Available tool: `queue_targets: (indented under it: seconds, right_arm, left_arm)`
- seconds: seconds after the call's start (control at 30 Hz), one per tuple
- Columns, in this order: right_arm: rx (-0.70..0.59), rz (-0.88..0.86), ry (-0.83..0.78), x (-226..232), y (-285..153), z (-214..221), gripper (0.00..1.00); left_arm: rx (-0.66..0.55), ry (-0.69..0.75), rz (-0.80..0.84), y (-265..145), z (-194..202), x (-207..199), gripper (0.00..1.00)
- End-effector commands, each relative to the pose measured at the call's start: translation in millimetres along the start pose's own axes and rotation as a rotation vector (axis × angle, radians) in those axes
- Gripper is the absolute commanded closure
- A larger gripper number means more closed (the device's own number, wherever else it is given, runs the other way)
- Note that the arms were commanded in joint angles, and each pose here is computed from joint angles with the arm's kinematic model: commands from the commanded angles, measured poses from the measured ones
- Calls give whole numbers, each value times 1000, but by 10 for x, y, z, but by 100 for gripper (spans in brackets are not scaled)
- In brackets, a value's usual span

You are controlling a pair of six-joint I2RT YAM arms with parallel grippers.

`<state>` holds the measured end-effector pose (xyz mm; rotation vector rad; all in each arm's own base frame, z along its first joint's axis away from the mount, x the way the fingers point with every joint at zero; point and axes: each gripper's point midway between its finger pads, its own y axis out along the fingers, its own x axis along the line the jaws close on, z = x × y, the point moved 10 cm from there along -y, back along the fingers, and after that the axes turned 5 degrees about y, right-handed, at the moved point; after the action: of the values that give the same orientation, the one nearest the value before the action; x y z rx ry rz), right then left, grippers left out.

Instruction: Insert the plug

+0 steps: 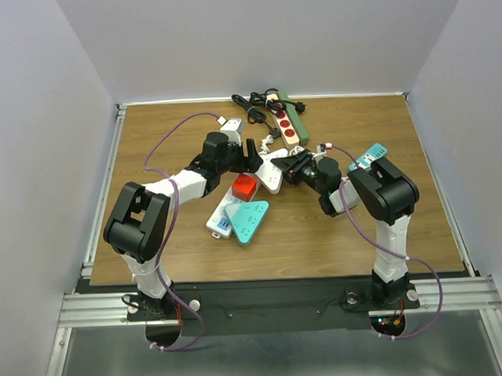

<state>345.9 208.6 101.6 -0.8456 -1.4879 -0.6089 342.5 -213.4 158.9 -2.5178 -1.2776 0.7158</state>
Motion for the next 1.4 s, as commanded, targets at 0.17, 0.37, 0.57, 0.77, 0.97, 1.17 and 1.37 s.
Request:
queue_targets:
  seconds: [0.17, 0.37, 0.57, 0.77, 0.97, 1.17, 1.37]
  right_arm:
    - [-62, 207, -56, -231, -82, -34, 99]
    - [-65, 269, -71, -291, -105, -32, 100]
    - [-75, 298, -90, -312, -149, -40, 97]
    - [-74, 325, -103, -331, -187, -36, 79]
    - [-90, 358, -115, -388, -196, -47, 73]
    - [-88, 370, -137, -403, -157, -62, 52]
    - [-88, 383, -179, -359, -176, -79, 38]
  left_arm:
    - [3, 55, -16, 16, -12, -13, 34]
    - [62, 109, -57, 56, 88, 25, 45]
    - [120, 146, -91, 128, 192, 11, 52]
    - [157, 159, -110, 203, 230, -2, 64]
    - [169, 163, -113, 227, 295, 12, 66]
    - [175, 175, -111, 259, 307, -5, 68]
    - [191, 178, -118, 274, 359, -1, 69]
